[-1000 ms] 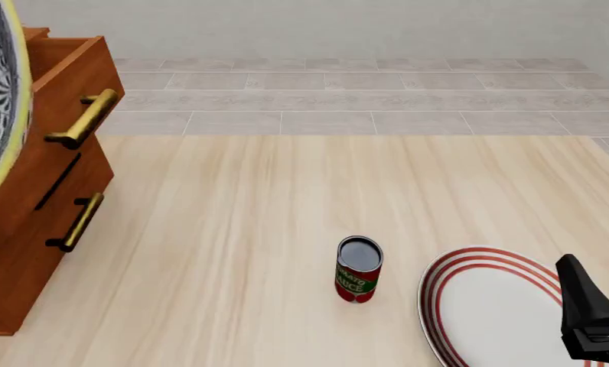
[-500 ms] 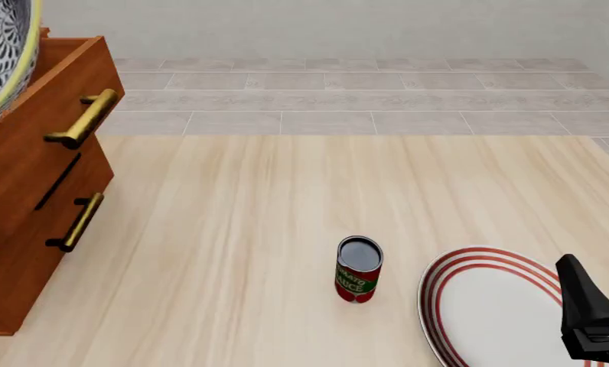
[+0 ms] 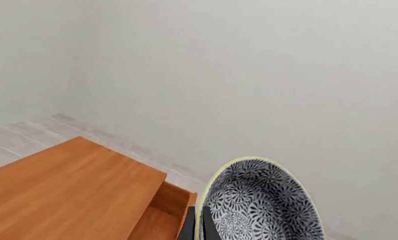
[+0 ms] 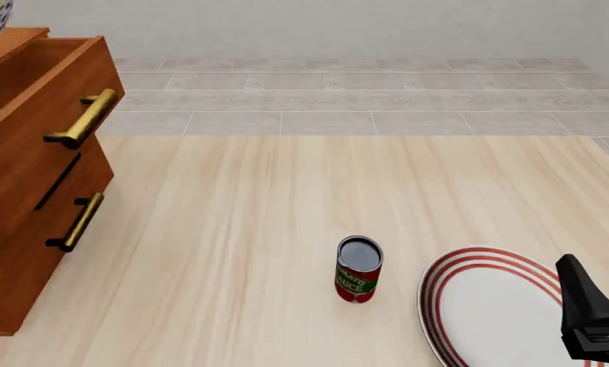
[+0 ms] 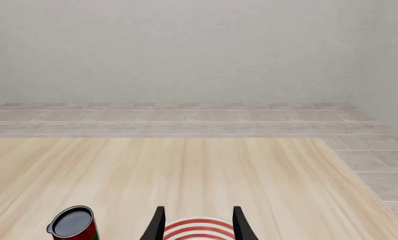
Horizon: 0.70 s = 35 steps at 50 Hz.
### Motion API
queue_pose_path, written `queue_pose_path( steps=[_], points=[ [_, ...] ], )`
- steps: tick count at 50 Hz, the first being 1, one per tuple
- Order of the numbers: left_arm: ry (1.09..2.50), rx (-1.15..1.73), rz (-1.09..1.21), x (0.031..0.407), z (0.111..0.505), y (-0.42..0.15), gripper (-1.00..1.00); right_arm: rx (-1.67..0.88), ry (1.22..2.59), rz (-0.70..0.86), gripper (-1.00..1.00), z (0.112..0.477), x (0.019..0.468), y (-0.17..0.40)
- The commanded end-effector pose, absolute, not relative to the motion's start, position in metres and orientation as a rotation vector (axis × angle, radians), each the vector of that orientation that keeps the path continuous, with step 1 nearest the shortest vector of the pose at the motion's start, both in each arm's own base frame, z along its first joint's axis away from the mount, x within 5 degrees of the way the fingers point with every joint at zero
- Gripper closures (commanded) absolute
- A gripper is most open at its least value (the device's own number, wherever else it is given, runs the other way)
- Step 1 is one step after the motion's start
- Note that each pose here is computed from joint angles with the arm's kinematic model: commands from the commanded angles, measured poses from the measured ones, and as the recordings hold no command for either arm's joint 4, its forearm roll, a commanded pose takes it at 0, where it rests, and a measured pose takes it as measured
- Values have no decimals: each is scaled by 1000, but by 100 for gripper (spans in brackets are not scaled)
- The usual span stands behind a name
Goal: Put the bowl on top of the cabinet.
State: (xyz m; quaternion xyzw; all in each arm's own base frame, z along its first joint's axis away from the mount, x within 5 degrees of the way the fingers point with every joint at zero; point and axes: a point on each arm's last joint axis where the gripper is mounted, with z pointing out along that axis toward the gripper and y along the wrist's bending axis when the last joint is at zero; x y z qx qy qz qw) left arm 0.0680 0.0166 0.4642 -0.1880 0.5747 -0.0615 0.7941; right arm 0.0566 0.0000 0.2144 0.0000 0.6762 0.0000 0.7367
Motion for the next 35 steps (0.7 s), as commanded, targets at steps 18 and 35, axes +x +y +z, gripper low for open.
queue_pose_path(
  steps=[18, 35],
  points=[
    [1178, -583, -4, 90, 461, 44, 100, 0, 1485, 0, -100, 214, 57, 0],
    [1165, -670, 34, 108, 459, 65, 100, 0, 1485, 0, -100, 214, 57, 0]
  ],
)
